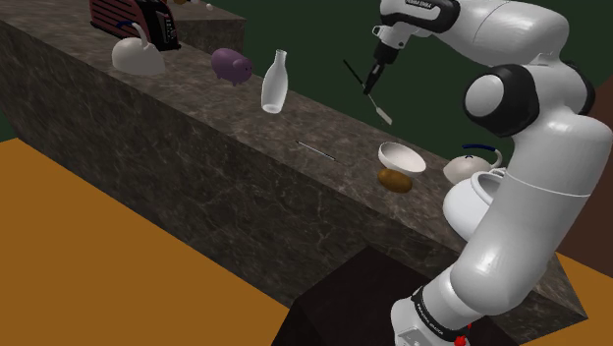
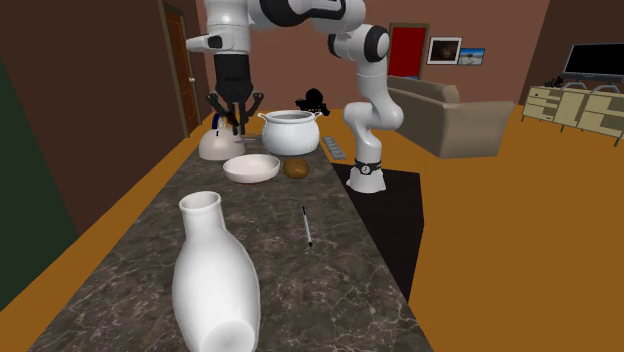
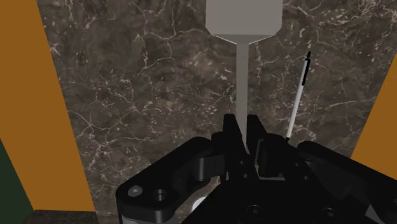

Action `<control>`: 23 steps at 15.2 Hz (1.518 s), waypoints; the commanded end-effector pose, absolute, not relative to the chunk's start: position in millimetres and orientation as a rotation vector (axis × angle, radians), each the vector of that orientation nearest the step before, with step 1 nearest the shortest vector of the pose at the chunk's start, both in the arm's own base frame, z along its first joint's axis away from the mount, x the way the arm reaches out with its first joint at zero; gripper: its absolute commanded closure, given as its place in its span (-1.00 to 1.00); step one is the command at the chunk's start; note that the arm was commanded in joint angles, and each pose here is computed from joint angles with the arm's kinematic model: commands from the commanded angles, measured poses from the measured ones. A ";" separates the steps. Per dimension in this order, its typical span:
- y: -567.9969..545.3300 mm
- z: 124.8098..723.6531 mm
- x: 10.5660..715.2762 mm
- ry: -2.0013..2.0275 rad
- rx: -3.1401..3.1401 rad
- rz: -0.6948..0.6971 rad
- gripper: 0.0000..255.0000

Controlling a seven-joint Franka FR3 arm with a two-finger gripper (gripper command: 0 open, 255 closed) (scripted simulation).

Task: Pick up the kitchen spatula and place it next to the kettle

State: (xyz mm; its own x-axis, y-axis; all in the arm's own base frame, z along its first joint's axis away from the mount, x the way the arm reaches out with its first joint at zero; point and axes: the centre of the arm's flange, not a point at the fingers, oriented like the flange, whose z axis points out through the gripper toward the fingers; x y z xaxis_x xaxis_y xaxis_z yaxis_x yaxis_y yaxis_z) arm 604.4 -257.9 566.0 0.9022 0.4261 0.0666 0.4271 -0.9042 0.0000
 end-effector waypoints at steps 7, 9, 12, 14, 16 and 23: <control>-273.5 589.9 568.0 -0.684 -3.049 -0.101 1.00; -283.2 589.9 543.5 -0.684 -3.049 -0.101 1.00; -297.7 589.9 506.6 -0.684 -3.049 -0.101 1.00; -307.4 589.9 482.1 -0.684 -3.049 -0.101 1.00; -317.1 589.9 457.5 -0.684 -3.049 -0.101 1.00; -350.9 590.0 371.5 -0.684 -3.049 -0.101 1.00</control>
